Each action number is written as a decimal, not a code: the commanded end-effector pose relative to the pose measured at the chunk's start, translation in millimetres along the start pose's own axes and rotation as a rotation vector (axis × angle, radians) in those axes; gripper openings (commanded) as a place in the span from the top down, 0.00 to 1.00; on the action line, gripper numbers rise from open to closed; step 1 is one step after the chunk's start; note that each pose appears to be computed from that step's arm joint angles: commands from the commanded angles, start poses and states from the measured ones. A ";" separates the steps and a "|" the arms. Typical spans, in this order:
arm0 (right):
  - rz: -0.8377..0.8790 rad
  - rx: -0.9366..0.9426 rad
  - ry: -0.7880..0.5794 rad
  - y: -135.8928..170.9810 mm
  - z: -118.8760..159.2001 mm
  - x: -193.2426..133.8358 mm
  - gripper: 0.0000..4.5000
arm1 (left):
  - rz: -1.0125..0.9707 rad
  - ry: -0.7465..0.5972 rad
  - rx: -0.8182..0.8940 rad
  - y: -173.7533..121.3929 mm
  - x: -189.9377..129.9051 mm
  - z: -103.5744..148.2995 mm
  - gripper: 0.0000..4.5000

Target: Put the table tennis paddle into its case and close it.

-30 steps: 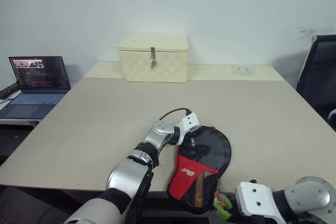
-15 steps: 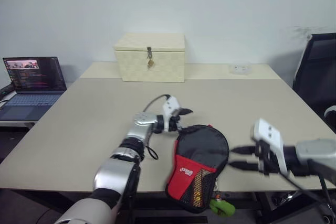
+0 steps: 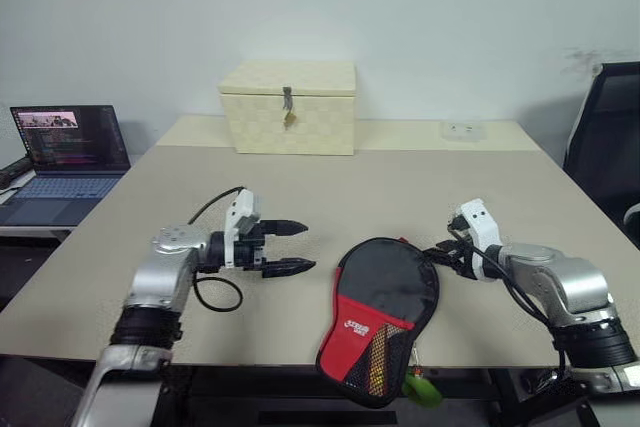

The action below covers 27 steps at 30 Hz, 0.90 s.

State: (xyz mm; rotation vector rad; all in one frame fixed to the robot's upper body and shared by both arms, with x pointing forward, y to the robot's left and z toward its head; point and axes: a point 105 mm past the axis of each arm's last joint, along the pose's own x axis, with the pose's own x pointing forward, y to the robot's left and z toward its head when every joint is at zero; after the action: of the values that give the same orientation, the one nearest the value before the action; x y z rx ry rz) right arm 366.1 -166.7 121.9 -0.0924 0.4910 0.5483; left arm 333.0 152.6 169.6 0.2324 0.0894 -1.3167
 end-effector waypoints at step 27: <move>0.096 -0.141 -0.076 19.0 60.7 49.6 0.99 | 0.018 0.030 0.065 -20.4 2.5 8.9 0.00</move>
State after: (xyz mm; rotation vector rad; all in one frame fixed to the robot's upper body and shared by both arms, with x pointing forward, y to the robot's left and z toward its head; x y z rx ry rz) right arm 407.1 -121.4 123.4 -0.1362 0.4952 0.6663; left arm 316.6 145.3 164.0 0.2813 0.1186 -1.2891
